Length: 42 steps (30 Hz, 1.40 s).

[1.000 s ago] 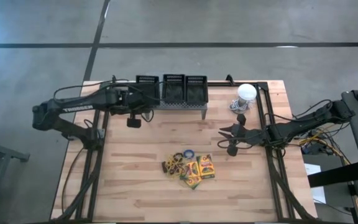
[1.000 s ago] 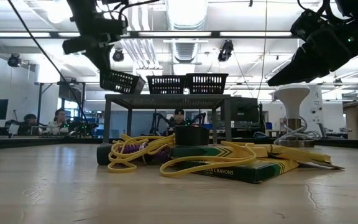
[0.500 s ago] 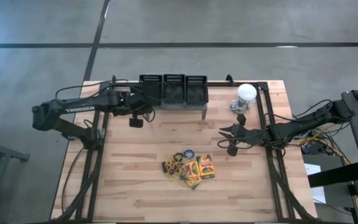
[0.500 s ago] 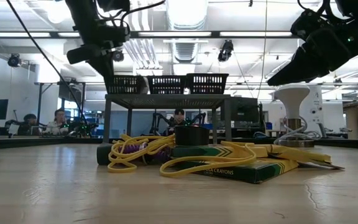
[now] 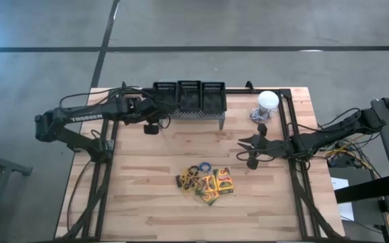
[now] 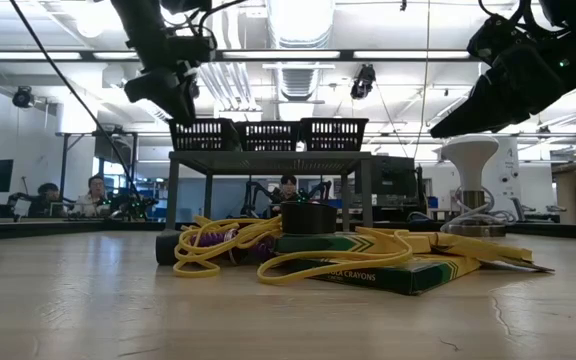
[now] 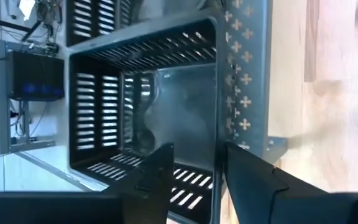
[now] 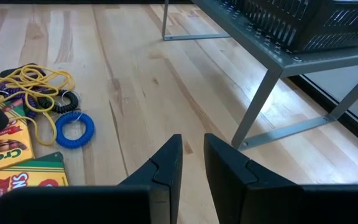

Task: Pick & Place Office Desk Supplies
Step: Put the black bin on the shelf, then put the crayon box into the right black bin on the shelf

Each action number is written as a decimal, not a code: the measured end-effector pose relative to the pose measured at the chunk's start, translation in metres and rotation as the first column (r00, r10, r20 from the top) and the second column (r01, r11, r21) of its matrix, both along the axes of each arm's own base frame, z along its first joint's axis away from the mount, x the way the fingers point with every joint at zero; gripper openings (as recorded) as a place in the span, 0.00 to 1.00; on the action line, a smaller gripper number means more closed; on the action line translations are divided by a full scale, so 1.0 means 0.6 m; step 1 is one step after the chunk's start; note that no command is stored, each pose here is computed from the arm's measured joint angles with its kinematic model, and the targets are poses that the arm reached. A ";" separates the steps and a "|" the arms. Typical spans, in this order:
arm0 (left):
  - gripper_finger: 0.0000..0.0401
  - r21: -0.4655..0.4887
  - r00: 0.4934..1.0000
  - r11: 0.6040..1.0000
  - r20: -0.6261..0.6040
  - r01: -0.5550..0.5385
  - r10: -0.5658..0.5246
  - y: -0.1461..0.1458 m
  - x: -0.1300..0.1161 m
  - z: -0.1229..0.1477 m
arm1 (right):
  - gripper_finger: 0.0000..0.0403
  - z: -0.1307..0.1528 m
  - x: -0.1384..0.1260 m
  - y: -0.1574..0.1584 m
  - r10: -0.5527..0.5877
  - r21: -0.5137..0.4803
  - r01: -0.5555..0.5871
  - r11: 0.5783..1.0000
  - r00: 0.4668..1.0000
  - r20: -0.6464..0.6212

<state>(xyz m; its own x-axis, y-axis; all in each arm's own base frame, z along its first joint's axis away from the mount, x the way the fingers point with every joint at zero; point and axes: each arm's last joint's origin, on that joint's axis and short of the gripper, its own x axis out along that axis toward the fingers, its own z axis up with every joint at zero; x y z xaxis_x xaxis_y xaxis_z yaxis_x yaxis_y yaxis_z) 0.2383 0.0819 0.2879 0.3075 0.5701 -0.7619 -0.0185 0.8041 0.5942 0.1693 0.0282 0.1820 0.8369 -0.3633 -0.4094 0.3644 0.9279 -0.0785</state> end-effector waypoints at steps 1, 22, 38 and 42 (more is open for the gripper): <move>0.36 0.001 1.000 1.000 0.007 -0.001 0.001 0.000 0.001 0.003 | 0.15 0.000 0.000 0.000 0.000 0.000 0.000 1.000 1.000 0.000; 0.37 -0.020 0.983 1.000 0.186 0.008 -0.004 -0.035 0.024 0.042 | 0.15 0.000 0.000 0.000 0.000 0.000 0.000 1.000 1.000 0.000; 0.37 -0.252 0.791 0.911 0.600 0.327 -0.118 -0.292 0.027 -0.079 | 0.15 -0.027 -0.008 0.005 0.165 0.040 -0.174 0.984 0.971 0.173; 0.37 -0.214 0.629 0.856 0.761 0.471 -0.156 -0.327 0.007 -0.141 | 0.16 -0.032 -0.013 0.012 0.321 0.064 -0.346 0.936 0.915 0.246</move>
